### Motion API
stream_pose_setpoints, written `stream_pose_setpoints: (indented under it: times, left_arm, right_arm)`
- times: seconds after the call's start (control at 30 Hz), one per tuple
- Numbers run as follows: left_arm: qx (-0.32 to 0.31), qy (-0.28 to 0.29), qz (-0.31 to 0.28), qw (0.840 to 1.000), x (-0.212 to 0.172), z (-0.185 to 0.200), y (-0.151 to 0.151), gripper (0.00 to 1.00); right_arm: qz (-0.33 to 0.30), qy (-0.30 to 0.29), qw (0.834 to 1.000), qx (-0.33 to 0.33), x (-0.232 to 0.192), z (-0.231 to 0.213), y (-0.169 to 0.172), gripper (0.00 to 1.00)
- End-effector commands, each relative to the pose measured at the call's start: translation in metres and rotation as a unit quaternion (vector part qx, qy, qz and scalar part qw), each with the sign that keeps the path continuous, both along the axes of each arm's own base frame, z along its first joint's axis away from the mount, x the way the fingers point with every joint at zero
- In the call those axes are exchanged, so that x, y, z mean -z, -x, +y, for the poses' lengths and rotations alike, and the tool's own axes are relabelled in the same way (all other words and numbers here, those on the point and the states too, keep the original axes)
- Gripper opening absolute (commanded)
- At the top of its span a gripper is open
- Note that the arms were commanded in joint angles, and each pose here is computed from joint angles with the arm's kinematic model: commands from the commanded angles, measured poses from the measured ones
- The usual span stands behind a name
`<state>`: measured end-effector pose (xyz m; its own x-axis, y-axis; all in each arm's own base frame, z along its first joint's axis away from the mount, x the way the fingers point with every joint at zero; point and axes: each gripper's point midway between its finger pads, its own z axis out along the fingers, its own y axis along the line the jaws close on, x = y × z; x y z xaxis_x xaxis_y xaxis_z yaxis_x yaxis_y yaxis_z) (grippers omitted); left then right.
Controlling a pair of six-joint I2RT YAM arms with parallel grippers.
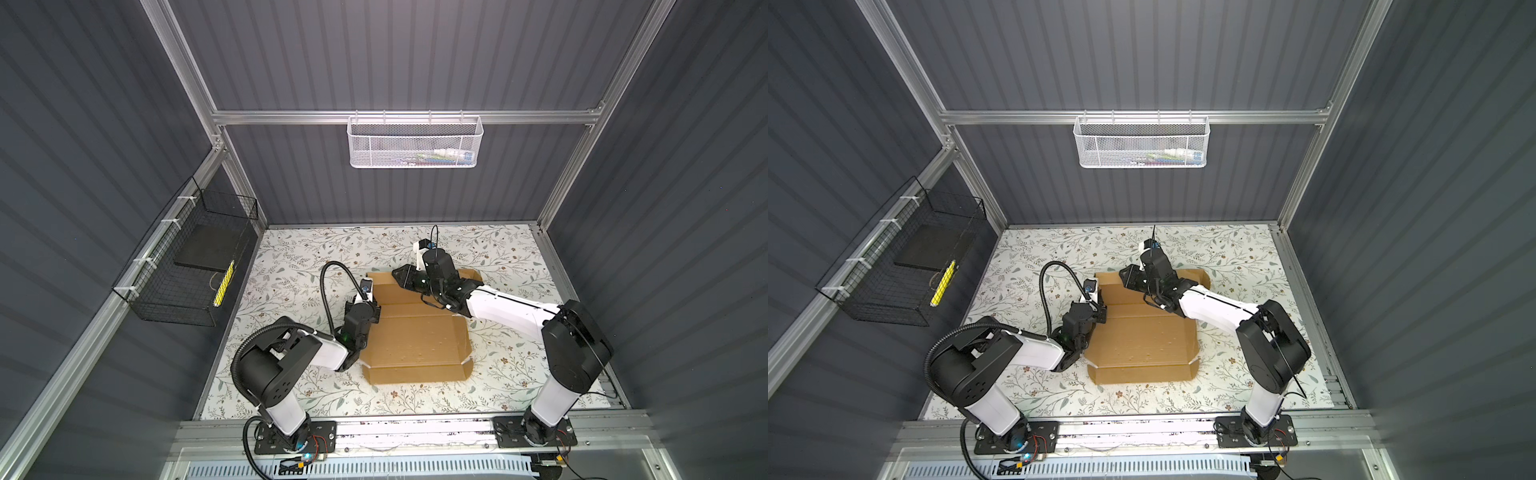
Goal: Fold the paper box
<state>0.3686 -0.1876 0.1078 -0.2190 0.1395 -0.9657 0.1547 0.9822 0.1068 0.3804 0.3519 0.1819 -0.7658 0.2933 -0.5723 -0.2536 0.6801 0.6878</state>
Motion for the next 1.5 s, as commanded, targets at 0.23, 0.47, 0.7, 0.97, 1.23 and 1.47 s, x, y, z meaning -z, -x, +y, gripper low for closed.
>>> stream_pose_setpoints:
  times: [0.23,0.47,0.7,0.97,1.23,1.47]
  left_arm:
    - [-0.011,0.021,-0.024,0.999,-0.019,0.001,-0.005,0.36]
    - [-0.03,0.021,-0.031,0.999,-0.023,0.008,-0.005,0.14]
    - [-0.037,0.021,-0.033,0.999,-0.025,0.014,-0.002,0.02]
    - [-0.045,0.015,-0.035,0.998,-0.023,0.018,-0.001,0.0]
    - [-0.053,0.015,-0.038,0.998,-0.026,0.023,0.002,0.0]
    - [-0.055,0.015,-0.039,0.998,-0.026,0.027,0.006,0.0]
  right_arm:
    - [0.038,0.04,0.998,0.006,0.026,-0.01,0.005,0.29]
    - [0.03,0.043,0.999,0.009,0.019,-0.013,0.004,0.32]
    - [0.03,0.046,0.998,0.004,0.018,-0.01,0.002,0.33]
    - [0.007,0.054,0.999,0.003,-0.003,-0.013,0.0,0.39]
    - [-0.023,0.08,0.996,0.013,-0.029,-0.035,0.004,0.49]
    - [-0.042,0.105,0.993,0.033,-0.043,-0.071,0.014,0.54]
